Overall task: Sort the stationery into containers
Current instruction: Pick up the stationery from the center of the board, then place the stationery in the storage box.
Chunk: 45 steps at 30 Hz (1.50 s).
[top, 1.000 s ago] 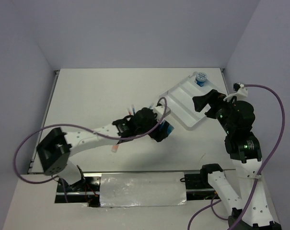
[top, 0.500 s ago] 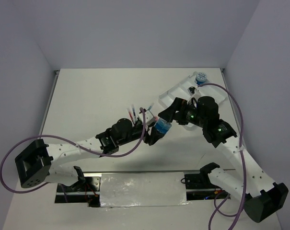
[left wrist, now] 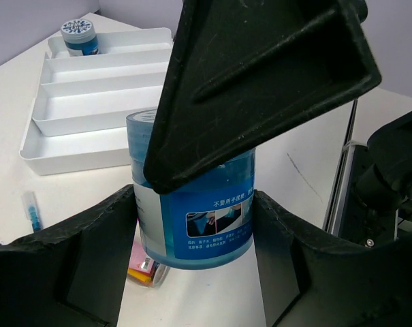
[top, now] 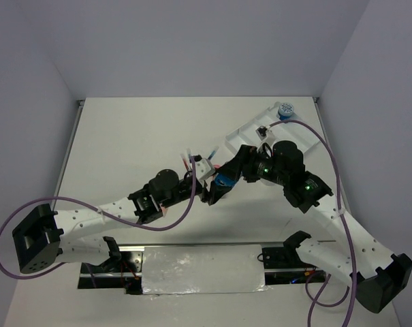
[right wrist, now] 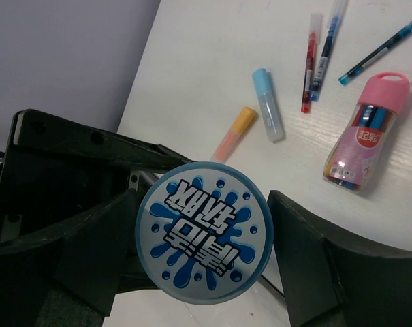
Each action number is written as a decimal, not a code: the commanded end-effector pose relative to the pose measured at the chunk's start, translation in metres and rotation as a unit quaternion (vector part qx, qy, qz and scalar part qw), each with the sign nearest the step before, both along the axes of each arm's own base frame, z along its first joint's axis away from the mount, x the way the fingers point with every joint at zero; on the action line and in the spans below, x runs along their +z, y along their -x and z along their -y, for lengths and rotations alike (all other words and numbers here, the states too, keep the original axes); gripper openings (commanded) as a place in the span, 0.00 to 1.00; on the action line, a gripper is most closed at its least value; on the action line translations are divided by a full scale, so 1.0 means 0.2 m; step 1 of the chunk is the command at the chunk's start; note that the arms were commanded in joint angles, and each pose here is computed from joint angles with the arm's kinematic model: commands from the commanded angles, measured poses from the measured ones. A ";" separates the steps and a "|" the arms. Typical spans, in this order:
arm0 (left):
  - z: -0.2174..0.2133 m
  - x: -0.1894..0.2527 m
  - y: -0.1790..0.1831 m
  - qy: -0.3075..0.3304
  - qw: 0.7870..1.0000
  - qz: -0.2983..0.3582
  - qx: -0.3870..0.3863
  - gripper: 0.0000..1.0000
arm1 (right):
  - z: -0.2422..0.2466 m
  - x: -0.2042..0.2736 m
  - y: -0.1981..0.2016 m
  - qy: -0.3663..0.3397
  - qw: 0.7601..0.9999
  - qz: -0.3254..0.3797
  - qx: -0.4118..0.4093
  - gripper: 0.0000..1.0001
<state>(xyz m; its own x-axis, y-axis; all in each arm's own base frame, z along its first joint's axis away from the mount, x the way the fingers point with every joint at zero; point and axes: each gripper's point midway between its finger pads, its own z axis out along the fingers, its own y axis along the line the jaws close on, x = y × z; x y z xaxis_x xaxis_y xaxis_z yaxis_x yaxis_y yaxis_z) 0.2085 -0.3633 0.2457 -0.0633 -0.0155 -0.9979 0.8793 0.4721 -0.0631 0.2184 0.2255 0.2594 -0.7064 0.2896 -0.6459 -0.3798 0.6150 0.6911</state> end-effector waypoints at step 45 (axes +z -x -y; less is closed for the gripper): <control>-1.15 -0.10 0.04 -0.150 0.886 -0.205 0.388 0.99 | 1.71 -0.32 -1.57 0.145 0.822 0.013 -0.551 0.03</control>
<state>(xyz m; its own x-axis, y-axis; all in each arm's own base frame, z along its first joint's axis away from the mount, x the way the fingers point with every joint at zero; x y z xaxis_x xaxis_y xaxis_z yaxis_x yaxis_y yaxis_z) 0.2047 -0.1305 0.2446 -0.4640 0.0063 -0.8858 0.1880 0.9779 -0.0915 0.4987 -0.1071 0.1338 -0.2229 0.6174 -0.7544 0.5952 0.6991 0.3963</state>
